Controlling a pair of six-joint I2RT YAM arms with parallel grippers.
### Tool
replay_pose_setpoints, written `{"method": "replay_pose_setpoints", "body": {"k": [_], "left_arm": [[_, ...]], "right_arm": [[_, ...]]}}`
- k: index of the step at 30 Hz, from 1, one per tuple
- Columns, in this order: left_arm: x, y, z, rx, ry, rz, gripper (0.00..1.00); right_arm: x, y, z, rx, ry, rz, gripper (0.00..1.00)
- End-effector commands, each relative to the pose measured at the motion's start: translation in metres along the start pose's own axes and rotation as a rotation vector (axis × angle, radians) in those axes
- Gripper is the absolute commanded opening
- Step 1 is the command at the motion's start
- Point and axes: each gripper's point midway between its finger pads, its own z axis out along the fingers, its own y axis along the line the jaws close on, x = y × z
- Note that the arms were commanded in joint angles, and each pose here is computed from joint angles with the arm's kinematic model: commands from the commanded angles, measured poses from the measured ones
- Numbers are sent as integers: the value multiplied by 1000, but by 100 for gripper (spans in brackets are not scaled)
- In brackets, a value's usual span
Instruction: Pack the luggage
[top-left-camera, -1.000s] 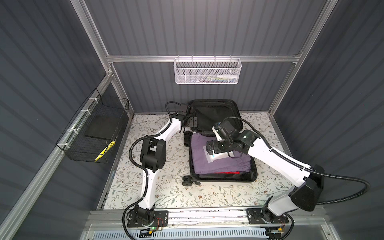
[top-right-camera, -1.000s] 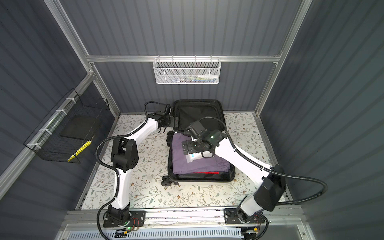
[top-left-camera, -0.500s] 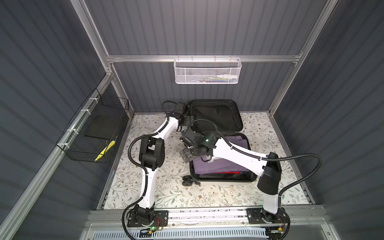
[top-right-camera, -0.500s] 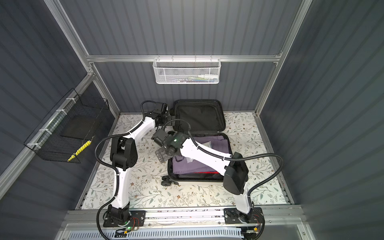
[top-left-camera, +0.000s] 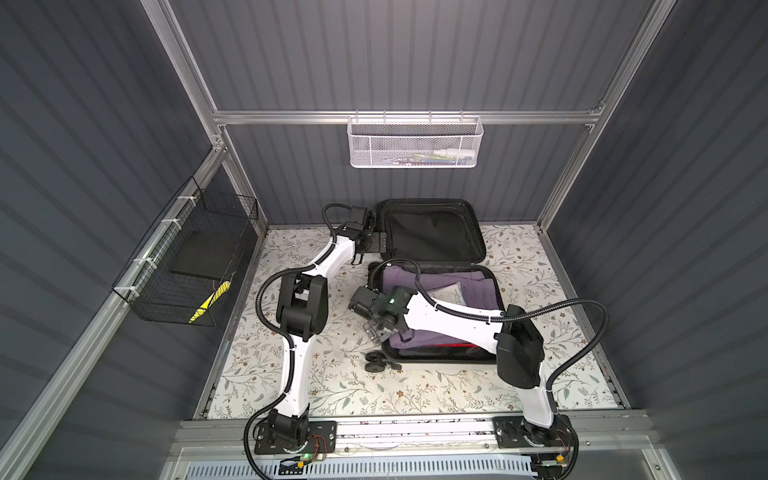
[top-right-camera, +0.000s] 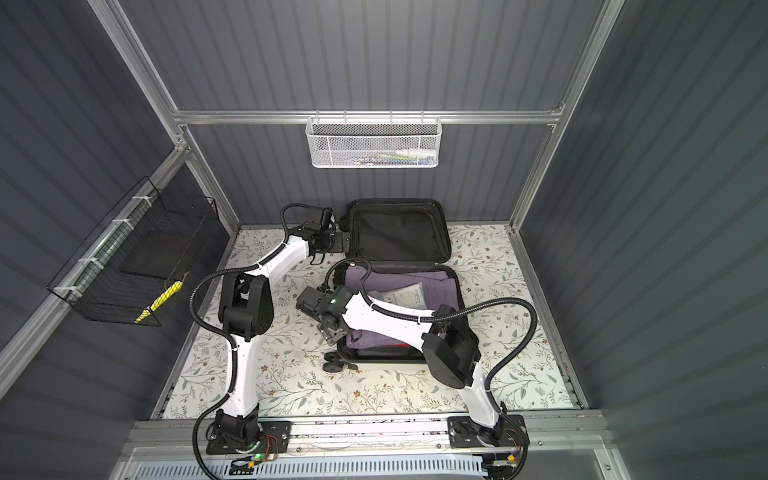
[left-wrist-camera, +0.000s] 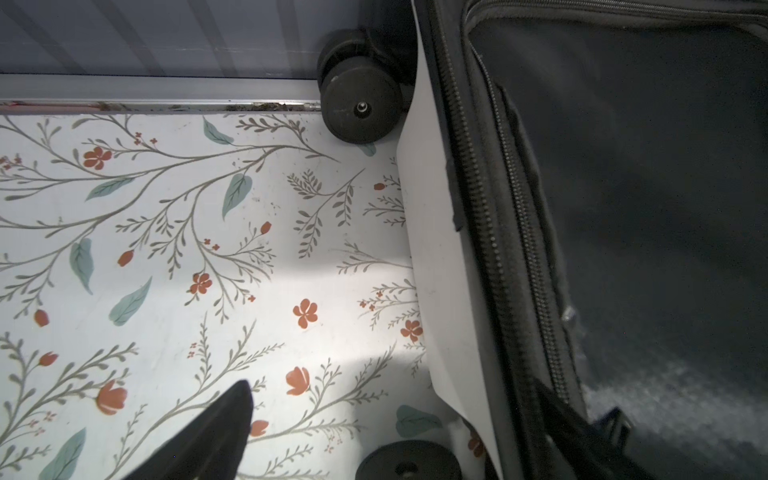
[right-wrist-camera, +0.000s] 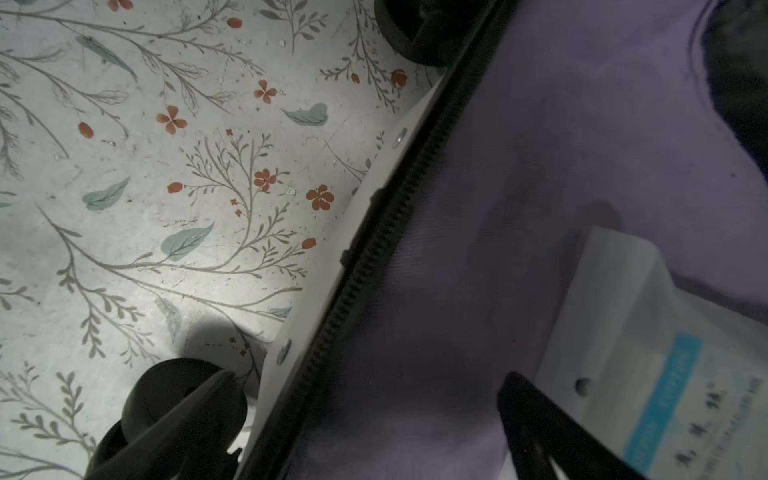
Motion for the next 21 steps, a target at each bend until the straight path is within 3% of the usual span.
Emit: {"method": "replay_pose_setpoints", "body": {"k": [1, 21], "left_arm": [[25, 36, -1, -100, 79, -15, 100], [96, 68, -45, -217, 146, -94, 100]], "right_arm": [[22, -32, -3, 103, 48, 3, 99], [96, -93, -2, 172, 94, 120, 99]]}}
